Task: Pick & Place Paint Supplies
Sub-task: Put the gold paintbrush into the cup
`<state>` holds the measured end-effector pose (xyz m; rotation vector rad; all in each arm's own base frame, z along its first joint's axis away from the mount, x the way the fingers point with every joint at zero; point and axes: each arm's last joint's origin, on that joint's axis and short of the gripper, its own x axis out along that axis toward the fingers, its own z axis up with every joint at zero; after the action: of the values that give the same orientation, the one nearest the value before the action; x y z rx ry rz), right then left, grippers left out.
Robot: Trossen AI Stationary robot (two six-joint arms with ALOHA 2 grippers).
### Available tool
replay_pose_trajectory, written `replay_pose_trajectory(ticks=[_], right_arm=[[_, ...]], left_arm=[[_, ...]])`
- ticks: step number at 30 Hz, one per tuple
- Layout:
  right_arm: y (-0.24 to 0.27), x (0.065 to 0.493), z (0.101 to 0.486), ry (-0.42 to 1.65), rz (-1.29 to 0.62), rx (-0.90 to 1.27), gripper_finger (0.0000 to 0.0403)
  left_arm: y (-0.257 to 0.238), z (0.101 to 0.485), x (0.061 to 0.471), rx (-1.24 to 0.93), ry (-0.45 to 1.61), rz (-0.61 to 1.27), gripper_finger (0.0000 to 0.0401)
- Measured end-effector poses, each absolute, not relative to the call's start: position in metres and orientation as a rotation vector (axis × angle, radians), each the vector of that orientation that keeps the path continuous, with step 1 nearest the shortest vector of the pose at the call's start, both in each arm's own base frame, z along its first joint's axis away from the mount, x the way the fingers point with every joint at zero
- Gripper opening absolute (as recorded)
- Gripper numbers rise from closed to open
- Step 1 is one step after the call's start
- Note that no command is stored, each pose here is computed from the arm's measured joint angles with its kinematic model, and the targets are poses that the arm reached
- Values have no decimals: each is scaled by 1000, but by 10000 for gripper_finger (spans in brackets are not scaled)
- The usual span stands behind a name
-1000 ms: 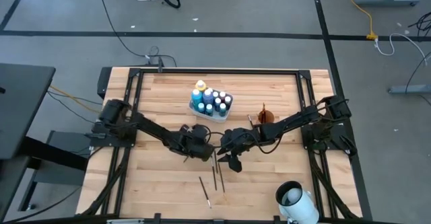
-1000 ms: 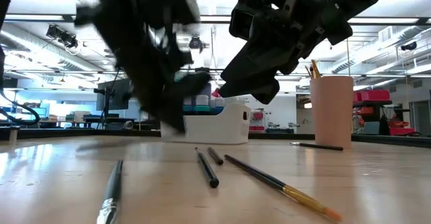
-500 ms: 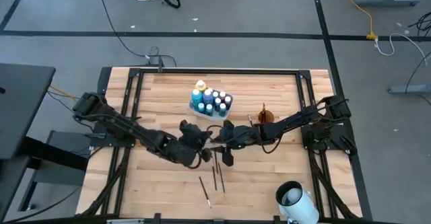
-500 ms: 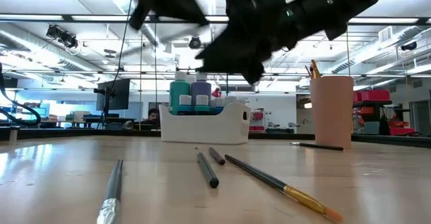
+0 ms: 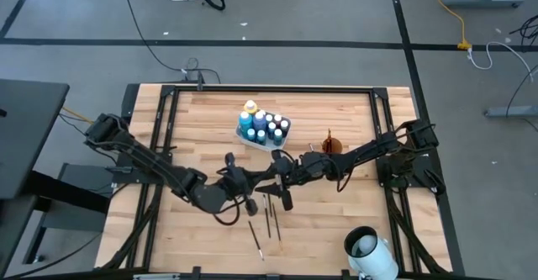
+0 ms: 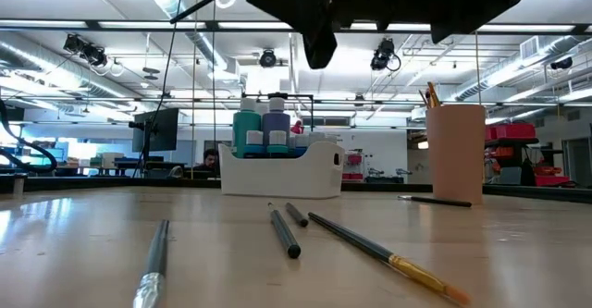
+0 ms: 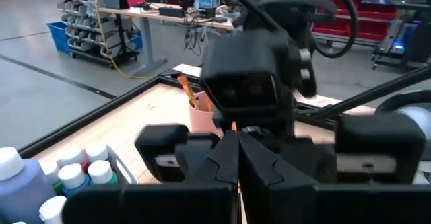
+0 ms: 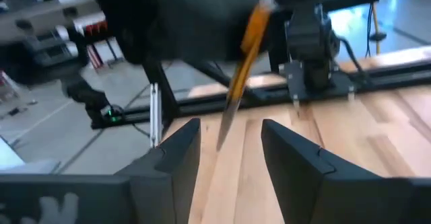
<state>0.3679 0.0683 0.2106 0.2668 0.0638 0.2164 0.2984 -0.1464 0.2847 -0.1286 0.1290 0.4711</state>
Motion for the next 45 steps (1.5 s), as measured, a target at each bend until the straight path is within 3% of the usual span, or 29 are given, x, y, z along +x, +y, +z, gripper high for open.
replay_pose_trajectory(ticks=[11, 21, 25, 36, 45], right_arm=[[67, 368, 222, -57, 229, 273, 151], [68, 368, 221, -42, 258, 242, 12], [68, 368, 219, -21, 249, 253, 25], [63, 351, 235, 143, 187, 191, 13], [48, 292, 279, 357, -12, 99, 11]], left_arm=[[-148, 285, 297, -114, 132, 464, 1], [-149, 285, 297, -103, 133, 471, 3], [-151, 284, 296, -62, 146, 460, 9], [-153, 285, 295, 3, 155, 456, 13], [-153, 284, 294, 17, 166, 459, 29]])
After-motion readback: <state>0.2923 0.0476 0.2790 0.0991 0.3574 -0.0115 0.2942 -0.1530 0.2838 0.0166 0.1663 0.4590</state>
